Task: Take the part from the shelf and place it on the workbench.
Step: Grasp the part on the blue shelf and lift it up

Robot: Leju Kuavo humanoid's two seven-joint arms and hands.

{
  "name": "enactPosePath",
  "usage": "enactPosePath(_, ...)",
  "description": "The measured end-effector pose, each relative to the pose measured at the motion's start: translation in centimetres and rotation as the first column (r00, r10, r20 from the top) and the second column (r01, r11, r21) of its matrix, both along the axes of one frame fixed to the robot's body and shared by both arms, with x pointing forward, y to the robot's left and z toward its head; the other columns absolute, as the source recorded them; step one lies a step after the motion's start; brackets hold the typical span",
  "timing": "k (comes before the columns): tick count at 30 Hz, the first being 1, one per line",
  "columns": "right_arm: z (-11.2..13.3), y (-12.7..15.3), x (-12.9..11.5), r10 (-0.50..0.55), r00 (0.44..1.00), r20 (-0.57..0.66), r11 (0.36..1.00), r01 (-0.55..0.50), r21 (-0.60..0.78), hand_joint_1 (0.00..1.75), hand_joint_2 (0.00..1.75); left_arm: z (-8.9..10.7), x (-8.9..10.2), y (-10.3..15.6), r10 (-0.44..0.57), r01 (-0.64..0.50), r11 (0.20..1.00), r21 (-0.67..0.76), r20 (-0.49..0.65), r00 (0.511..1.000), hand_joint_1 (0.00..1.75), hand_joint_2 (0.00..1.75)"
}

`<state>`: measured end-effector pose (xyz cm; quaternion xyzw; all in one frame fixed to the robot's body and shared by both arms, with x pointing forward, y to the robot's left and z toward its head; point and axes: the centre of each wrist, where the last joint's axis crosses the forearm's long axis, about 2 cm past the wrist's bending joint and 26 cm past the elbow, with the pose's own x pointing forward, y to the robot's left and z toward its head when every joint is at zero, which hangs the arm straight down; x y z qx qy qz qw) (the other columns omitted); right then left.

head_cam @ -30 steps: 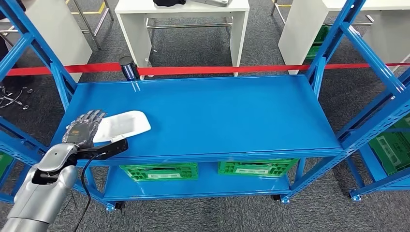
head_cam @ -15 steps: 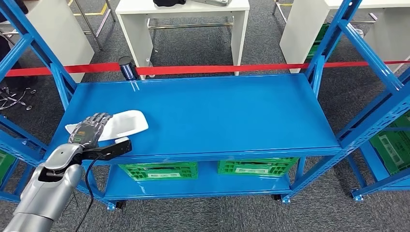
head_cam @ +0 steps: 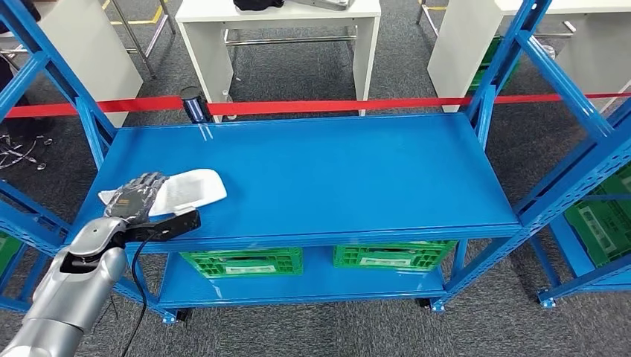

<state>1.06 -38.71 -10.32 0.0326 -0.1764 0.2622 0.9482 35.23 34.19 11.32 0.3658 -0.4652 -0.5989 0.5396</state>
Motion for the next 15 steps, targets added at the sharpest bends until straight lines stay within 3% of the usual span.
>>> enactPosePath(12,-0.11,-0.2,-0.07,0.009,1.0,-0.003,1.0,-0.009,0.0,0.0,0.0,-0.46,0.85,-0.97,0.003,-0.003,1.0,-0.02,-0.023,1.0,0.0,1.75)
enactPosePath(15,-0.15,-0.1,-0.01,0.005,1.0,-0.003,1.0,-0.005,0.002,0.0,0.0,-0.52,1.1,-0.97,0.0,-0.001,1.0,-0.021,-0.026,1.0,1.3,1.75)
